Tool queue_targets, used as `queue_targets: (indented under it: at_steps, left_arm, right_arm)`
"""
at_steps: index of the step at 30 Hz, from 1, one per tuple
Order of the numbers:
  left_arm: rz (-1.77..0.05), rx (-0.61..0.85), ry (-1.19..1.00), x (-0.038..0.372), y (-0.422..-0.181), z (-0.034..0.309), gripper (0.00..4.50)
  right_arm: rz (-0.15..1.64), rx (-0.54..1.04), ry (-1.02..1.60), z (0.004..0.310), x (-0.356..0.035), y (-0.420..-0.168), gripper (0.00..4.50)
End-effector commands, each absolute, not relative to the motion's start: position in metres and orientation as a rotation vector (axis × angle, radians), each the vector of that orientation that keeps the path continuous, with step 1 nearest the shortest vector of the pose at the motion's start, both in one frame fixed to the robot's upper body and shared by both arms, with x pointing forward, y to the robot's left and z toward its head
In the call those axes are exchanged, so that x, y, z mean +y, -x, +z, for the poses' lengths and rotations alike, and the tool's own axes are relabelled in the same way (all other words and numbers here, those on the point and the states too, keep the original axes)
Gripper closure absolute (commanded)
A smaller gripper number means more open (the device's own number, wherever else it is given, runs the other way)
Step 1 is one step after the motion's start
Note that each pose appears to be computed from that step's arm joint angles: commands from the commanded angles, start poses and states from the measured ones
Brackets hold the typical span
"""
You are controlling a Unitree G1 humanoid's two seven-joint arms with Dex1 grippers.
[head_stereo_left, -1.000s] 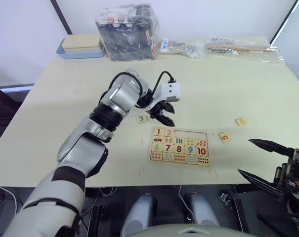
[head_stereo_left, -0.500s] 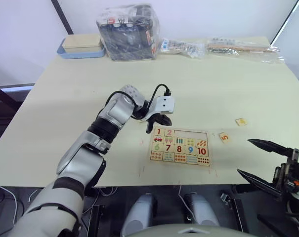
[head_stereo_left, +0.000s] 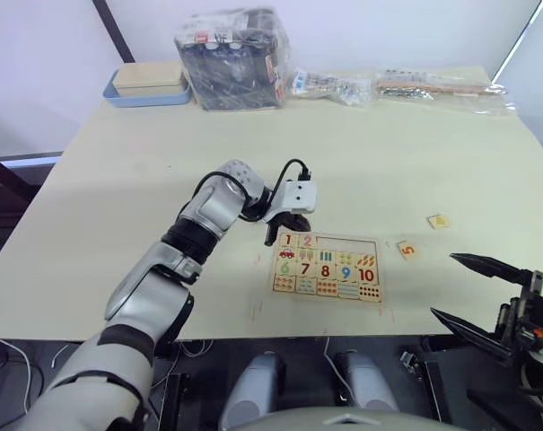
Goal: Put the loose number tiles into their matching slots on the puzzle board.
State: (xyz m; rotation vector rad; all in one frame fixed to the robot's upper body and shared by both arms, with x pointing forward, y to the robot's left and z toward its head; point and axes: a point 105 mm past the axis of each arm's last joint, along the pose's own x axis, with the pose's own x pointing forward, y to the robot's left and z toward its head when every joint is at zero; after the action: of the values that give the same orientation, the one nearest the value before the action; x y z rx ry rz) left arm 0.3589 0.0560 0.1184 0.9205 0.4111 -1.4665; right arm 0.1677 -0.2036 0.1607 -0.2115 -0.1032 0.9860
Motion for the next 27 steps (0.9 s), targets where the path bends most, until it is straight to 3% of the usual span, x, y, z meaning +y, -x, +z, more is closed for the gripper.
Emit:
queue_targets:
  at_steps: [1,11,15,27]
  left_arm:
    - [-1.483,0.381,-0.944,0.054,-0.356,0.123,4.40]
    - [-1.492,0.387,-0.945,0.055,-0.353,0.121,4.40]
    - [-1.420,0.348,-0.893,0.061,-0.362,0.132,4.40]
    - [-1.054,0.147,-0.391,0.113,-0.345,0.176,4.40]
  right_arm:
    - [0.983,-0.130,0.224,0.166,-0.203,-0.167,0.00]
    - [0.985,-0.128,0.224,0.166,-0.203,-0.166,0.00]
    - [0.984,-0.128,0.222,0.165,-0.202,-0.165,0.00]
    - [0.888,-0.140,0.173,0.166,-0.207,-0.185,0.00]
